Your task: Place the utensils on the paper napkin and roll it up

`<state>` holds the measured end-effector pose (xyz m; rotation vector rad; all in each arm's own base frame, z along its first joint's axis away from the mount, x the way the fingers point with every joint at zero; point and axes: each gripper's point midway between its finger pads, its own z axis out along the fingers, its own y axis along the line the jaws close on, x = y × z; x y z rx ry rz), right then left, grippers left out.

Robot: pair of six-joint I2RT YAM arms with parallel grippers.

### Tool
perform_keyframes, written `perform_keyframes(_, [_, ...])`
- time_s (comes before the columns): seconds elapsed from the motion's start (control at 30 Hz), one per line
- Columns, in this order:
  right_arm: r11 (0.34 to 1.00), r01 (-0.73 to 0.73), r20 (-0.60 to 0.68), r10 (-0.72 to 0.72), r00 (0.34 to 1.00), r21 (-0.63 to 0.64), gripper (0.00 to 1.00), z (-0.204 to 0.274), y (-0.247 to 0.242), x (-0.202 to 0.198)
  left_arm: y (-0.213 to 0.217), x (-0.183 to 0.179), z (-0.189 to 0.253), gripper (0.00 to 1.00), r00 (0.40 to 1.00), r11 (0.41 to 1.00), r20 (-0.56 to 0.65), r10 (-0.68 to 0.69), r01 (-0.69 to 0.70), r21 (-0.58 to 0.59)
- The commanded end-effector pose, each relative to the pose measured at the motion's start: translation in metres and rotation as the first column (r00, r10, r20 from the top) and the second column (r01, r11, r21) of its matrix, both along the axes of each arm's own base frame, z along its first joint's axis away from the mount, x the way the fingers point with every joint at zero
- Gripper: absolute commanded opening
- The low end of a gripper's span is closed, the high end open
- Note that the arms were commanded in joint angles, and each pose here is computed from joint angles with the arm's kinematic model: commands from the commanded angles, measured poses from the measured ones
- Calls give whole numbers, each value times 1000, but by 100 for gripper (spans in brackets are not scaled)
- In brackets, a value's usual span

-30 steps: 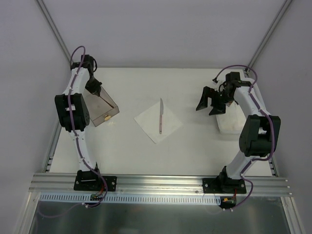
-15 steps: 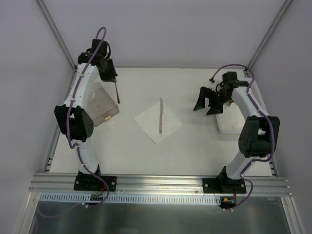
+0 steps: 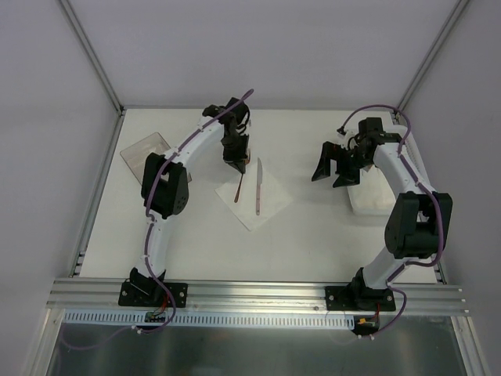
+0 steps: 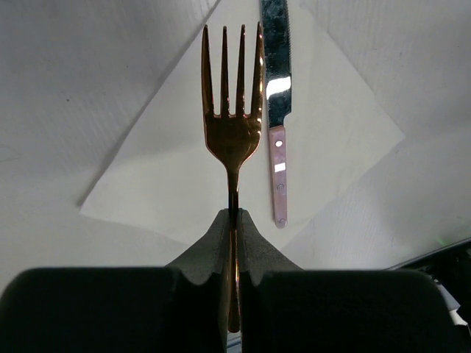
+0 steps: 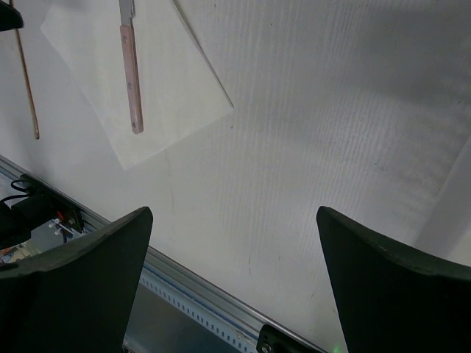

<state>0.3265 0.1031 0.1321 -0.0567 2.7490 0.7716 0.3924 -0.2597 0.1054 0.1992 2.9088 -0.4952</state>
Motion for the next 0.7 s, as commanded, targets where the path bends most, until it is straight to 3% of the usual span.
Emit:
perform_keyframes(0.0, [1000, -6, 66, 7, 998, -12, 99, 17, -2, -2, -19, -10, 8, 0, 998, 999, -36, 50, -50, -11])
perform_keyframes(0.67, [1000, 16, 70, -15, 997, -17, 99, 16, -11, -2, -38, 13, -37, 0, 995, 994, -21, 97, -96, 55])
